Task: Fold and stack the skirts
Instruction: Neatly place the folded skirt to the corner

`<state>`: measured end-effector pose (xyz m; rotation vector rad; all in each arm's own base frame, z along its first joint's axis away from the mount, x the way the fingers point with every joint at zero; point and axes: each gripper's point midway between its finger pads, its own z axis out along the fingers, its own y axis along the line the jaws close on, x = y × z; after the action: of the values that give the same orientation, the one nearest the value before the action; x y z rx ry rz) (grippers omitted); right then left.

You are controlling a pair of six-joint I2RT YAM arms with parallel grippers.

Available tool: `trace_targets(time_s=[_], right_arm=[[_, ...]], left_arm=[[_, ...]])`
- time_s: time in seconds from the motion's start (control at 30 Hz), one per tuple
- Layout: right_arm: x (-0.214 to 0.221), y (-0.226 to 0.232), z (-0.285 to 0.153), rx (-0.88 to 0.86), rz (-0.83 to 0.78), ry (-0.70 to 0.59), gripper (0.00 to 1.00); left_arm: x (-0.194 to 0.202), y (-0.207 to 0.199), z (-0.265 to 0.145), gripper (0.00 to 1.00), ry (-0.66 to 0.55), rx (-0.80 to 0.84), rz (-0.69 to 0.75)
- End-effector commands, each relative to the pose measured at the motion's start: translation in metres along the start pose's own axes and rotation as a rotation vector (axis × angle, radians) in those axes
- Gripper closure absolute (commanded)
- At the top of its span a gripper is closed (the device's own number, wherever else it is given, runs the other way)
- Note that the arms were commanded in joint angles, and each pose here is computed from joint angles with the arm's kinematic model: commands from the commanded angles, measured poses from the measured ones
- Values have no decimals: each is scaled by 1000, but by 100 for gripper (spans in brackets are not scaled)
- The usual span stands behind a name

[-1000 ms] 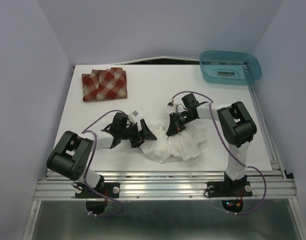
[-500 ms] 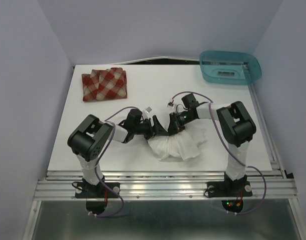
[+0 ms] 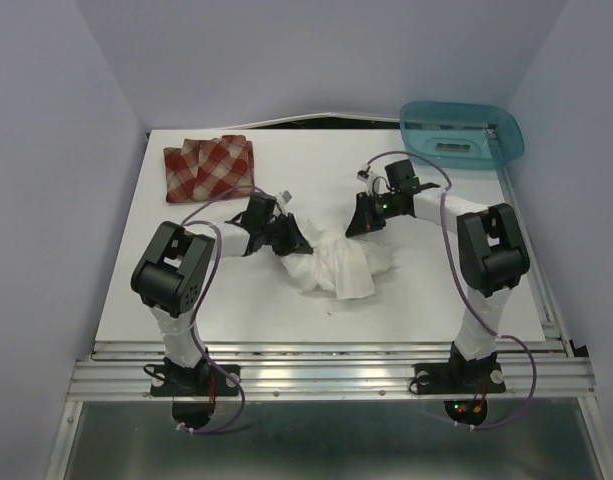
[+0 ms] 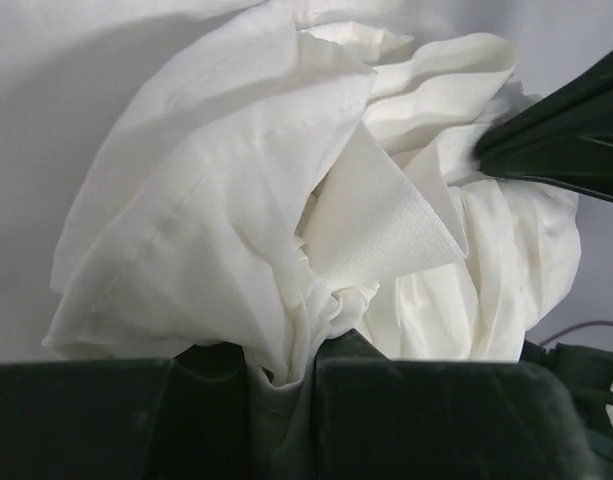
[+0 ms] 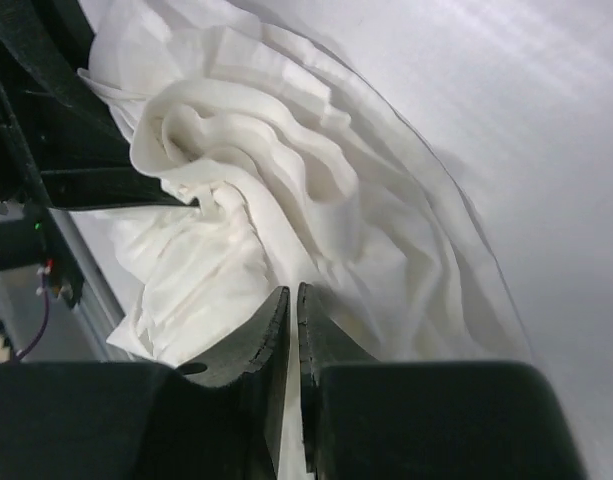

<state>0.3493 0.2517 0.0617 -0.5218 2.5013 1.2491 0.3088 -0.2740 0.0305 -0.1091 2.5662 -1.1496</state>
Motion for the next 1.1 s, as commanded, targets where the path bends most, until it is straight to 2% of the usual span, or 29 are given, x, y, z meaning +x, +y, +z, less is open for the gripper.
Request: trace_targets(time_s=[0.0,0.03,0.13,0.23,0.43,0.53,0.57,0.63,0.67,0.73,0.77,1.07], right_arm=[[-68,13,-51,169,-182,-184,84],[-75,15,-63,192,-198,-209,80],[-77,21,-75,224,-229,-219,79],[-71,22,-79,242,-228,-219,79],[-59,18,-80,254,-245,-199,73],[-55,16,-79,255,-242,-191,65],[-54,17,-79,255,-241,-190,58],[-52,15,-78,256,-240,-183,52],[-51,15,-77,253,-237,-179,38],[-48,13,-76,252,-231,-172,20],[-46,13,-75,249,-227,-168,1],[-37,4,-69,249,-203,-135,0]], left_arm=[[-52,6,-21,100,-75,-161,229],[-69,-2,-29,100,-74,-195,323],[-107,-8,-41,100,-90,-276,484],[-140,-17,-52,100,-109,-317,568],[-203,-18,-78,100,-183,-418,647],[-223,-10,-92,100,-209,-448,640],[-236,-18,-99,100,-240,-446,656],[-254,-20,-114,100,-277,-457,668],[-261,-21,-120,100,-291,-462,670],[-272,-21,-128,100,-307,-462,675],[-283,-21,-139,100,-327,-469,669],[-324,-13,-180,100,-419,-479,639]])
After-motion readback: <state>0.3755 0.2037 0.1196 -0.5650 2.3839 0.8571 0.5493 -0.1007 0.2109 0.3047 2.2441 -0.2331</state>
